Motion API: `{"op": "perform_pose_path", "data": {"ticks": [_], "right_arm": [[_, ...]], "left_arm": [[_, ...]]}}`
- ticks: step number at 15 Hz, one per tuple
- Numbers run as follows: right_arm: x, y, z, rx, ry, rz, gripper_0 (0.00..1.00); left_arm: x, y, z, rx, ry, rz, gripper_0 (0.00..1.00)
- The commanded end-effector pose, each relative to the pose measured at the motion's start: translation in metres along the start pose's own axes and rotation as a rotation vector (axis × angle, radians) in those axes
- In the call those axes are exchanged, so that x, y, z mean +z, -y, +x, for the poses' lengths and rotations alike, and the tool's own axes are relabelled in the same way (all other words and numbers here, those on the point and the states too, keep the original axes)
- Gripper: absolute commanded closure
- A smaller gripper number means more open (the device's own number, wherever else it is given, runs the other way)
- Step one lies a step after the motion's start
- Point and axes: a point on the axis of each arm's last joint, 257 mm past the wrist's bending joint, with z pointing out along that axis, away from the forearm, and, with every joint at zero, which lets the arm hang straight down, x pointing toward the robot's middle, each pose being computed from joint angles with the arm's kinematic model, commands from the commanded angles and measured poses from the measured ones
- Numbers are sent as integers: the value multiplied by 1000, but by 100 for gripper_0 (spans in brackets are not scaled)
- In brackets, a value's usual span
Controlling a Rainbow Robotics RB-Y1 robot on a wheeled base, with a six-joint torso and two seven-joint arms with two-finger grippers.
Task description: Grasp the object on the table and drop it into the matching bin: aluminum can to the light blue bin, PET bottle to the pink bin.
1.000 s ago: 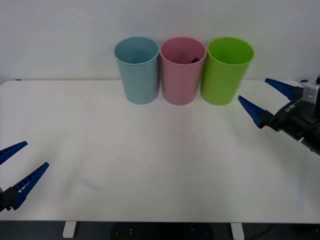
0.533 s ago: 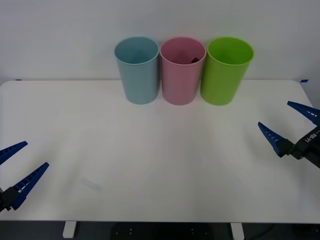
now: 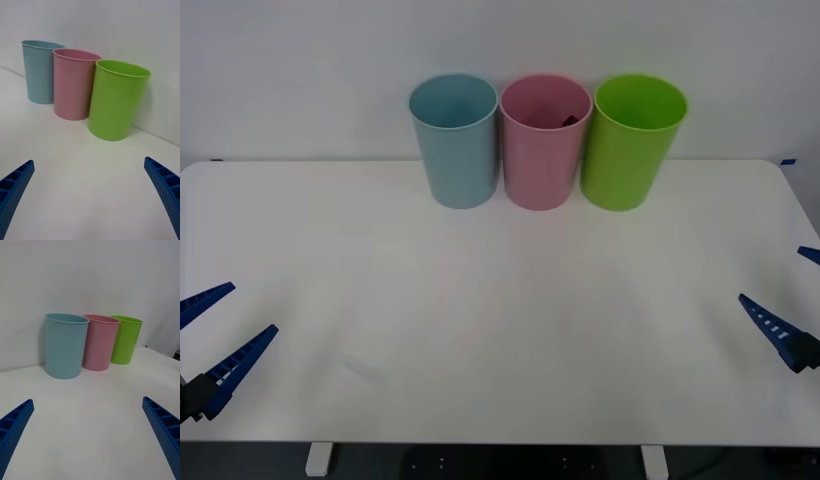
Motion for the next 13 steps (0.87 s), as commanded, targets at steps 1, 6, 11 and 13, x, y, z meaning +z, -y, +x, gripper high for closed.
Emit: {"op": "perform_pose_path", "data": {"ticks": [1, 6, 11, 13], "right_arm": [[-16, -4, 10, 28, -15, 14, 0], [-38, -9, 23, 91, -28, 41, 0], [-45, -13, 29, 104, -46, 43, 0], [-45, -13, 29, 104, -46, 43, 0]], "left_arm": [[0, 0, 0, 0, 0, 0, 0], [0, 0, 0, 0, 0, 0, 0], [0, 0, 0, 0, 0, 0, 0], [0, 0, 0, 0, 0, 0, 0]]}}
